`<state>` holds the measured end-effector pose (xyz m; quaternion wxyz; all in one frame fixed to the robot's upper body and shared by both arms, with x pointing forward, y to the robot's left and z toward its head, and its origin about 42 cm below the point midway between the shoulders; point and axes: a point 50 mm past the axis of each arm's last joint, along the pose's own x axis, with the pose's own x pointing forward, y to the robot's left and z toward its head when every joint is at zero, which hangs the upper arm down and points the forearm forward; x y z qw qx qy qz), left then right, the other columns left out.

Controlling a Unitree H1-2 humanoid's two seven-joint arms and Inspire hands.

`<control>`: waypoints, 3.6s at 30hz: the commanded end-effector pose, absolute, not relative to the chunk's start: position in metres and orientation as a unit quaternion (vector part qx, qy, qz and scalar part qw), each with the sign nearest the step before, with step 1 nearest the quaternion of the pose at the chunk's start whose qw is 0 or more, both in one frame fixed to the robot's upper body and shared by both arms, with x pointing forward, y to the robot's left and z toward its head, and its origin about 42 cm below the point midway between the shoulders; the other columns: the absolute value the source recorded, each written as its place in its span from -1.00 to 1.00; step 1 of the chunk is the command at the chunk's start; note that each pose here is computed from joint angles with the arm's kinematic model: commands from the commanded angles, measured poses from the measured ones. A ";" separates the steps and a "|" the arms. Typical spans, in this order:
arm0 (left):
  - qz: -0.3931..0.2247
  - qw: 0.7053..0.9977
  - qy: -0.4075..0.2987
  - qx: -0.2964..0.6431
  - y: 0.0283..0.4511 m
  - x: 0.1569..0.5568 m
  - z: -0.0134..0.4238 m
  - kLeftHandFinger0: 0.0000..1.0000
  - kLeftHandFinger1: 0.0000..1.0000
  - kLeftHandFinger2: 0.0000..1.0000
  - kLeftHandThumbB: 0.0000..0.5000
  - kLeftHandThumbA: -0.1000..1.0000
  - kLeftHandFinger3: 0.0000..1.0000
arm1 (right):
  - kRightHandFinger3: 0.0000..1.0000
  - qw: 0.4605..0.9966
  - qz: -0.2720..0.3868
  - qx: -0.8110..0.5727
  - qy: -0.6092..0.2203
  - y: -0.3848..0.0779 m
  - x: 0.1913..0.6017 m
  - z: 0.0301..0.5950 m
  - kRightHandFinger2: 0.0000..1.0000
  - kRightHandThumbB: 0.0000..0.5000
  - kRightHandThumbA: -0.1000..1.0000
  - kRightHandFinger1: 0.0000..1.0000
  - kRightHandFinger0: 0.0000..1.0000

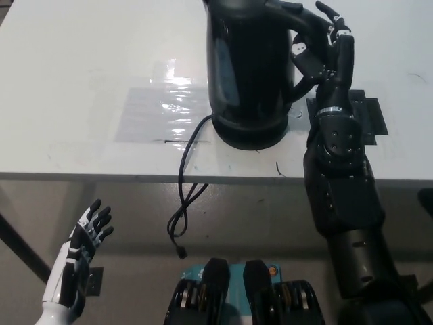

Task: A kettle and its base are kept separately on the desk infront of the robot and the robot uses its right hand to lift the kettle by its handle and places it on its base to align it correctly.

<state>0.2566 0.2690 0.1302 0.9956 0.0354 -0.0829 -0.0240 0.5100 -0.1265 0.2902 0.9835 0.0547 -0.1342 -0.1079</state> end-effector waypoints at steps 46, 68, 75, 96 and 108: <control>-0.032 0.992 -0.109 0.046 0.275 0.261 0.142 1.00 1.00 1.00 0.10 1.00 1.00 | 0.60 0.966 -0.094 0.126 -0.204 -0.106 0.509 0.289 0.45 -0.65 -1.00 -0.40 -1.00; -0.031 0.993 -0.109 0.042 0.276 0.264 0.145 1.00 1.00 1.00 -0.03 1.00 1.00 | 0.58 0.958 -0.100 0.093 -0.252 -0.129 0.502 0.304 0.41 -0.68 -1.00 -0.45 -1.00; -0.029 0.992 -0.112 0.043 0.277 0.264 0.145 1.00 1.00 1.00 -0.05 1.00 1.00 | 0.58 0.960 -0.102 0.102 -0.242 -0.131 0.501 0.298 0.41 -0.69 -1.00 -0.43 -1.00; -0.030 0.993 -0.110 0.042 0.277 0.266 0.147 1.00 1.00 1.00 -0.06 1.00 1.00 | 0.56 0.965 -0.103 0.112 -0.214 -0.116 0.504 0.278 0.38 -0.63 -1.00 -0.54 -1.00; -0.029 0.992 -0.115 0.042 0.277 0.267 0.148 1.00 1.00 1.00 -0.15 1.00 1.00 | 0.57 0.962 -0.081 0.145 -0.216 -0.102 0.505 0.279 0.44 -0.68 -1.00 -0.51 -1.00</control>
